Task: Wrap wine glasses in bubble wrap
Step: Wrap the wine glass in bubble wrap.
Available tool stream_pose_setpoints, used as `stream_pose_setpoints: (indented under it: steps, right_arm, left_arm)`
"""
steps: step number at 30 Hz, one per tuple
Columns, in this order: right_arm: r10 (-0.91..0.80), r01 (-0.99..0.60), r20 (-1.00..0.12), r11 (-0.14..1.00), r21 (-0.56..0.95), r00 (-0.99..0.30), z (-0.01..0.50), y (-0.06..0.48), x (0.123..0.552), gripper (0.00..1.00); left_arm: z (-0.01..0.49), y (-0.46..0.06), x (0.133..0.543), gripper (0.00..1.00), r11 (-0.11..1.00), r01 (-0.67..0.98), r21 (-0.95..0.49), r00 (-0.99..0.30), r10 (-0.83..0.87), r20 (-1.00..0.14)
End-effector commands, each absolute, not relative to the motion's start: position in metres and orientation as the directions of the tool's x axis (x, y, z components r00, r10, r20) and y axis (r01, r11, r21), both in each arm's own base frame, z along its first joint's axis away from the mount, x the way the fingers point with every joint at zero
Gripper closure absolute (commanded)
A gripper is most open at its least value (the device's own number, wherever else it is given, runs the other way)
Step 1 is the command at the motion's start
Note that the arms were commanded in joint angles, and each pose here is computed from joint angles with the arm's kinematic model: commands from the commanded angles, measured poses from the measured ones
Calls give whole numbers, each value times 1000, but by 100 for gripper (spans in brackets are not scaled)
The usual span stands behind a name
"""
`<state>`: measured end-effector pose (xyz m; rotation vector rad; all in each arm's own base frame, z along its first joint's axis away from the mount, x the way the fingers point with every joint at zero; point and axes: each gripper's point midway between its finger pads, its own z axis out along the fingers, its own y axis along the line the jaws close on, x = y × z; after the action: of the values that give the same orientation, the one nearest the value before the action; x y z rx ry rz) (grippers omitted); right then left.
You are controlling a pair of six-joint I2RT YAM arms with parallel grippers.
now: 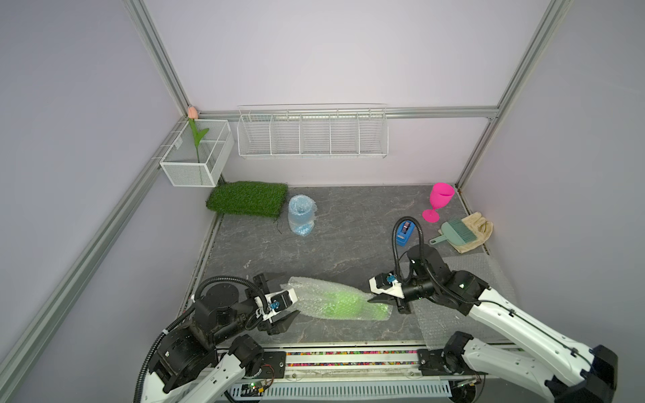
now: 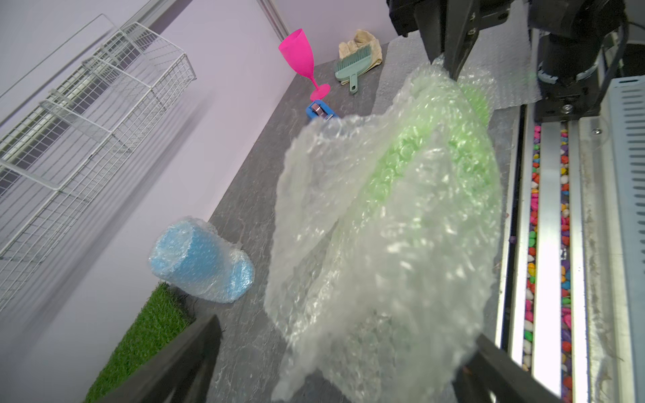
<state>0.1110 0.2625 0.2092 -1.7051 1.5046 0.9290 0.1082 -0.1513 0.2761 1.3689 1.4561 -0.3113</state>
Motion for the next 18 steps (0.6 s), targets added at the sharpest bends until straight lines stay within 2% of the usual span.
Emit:
stream_pose_setpoints:
  steps: [1,7,9,11,13,16,18]
  right_arm:
    - [-487,-980,-865,-198,-30,125,221,262,97,93]
    - [-496,-977,-857,-209,-39,140,224,260,95,93]
    - [-502,-978,-853,-205,-41,142,223,259,95,93]
    - [-509,-980,-849,-196,-47,142,222,259,97,93]
    - [-514,-981,-846,-188,-47,139,221,259,99,93]
    - [-518,-984,-845,-174,-46,131,219,261,103,93]
    - [-520,-985,-845,-166,-41,123,216,263,106,93]
  left_arm:
    - [277,-158,92,1,242,893,380,202,539,-818]
    - [268,-163,86,1,190,919,345,192,549,-814]
    - [266,-164,84,14,170,925,338,196,550,-812]
    - [265,-165,82,35,158,930,332,195,554,-810]
    - [264,-166,82,50,153,932,328,194,555,-809]
    - [264,-166,80,66,135,932,337,209,559,-802]
    - [263,-165,79,72,114,935,336,213,576,-789]
